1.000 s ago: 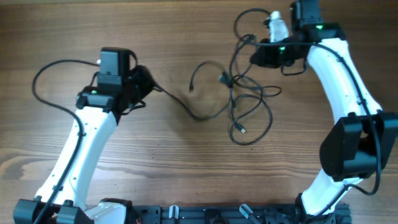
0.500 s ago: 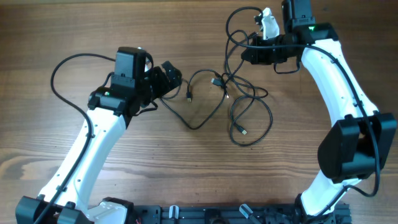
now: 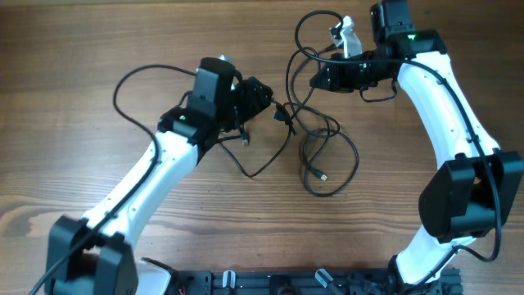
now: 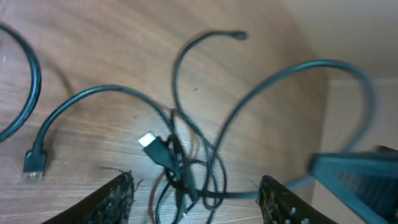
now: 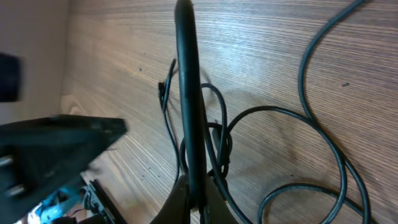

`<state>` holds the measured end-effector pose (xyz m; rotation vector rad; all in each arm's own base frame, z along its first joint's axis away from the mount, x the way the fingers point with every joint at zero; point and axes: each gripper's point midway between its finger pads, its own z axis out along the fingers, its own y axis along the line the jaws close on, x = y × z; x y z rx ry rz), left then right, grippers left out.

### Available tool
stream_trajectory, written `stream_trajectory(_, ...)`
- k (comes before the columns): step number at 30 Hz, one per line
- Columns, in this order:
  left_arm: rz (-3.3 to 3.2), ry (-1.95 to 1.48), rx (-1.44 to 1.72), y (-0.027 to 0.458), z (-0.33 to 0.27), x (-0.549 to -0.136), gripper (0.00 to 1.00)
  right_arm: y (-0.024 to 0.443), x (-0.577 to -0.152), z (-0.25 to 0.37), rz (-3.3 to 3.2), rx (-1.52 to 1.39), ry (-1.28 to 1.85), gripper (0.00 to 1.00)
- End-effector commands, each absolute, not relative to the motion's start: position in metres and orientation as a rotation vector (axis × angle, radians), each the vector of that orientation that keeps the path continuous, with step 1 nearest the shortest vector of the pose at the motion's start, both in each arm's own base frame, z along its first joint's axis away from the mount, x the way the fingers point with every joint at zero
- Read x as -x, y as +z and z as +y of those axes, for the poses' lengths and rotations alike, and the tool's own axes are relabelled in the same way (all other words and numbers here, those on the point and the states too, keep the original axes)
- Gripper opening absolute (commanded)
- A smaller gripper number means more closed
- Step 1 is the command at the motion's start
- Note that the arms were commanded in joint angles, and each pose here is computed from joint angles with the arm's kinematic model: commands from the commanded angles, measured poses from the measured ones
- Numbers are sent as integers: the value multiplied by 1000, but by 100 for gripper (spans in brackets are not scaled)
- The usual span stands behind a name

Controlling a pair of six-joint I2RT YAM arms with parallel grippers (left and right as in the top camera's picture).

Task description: Untangle cables

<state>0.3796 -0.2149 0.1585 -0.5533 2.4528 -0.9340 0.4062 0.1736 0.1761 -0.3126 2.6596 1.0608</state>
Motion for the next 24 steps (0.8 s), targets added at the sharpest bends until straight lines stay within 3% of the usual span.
stream_trajectory(1, 2474, -967, 637, 147, -225, -382, 63, 210, -401, 187, 2541, 421, 1151, 4)
stream_trajectory(10, 2459, -1017, 601, 135, -248, -391, 63, 212, -393, 201, 2535, 469, 1187, 4)
stream_trajectory(17, 2502, -996, 665, 114, -249, -391, 42, 212, -394, 202, 2530, 483, 1175, 4)
stream_trajectory(24, 2506, -993, 667, 112, -249, -391, 37, 212, -394, 202, 2530, 483, 1176, 4)
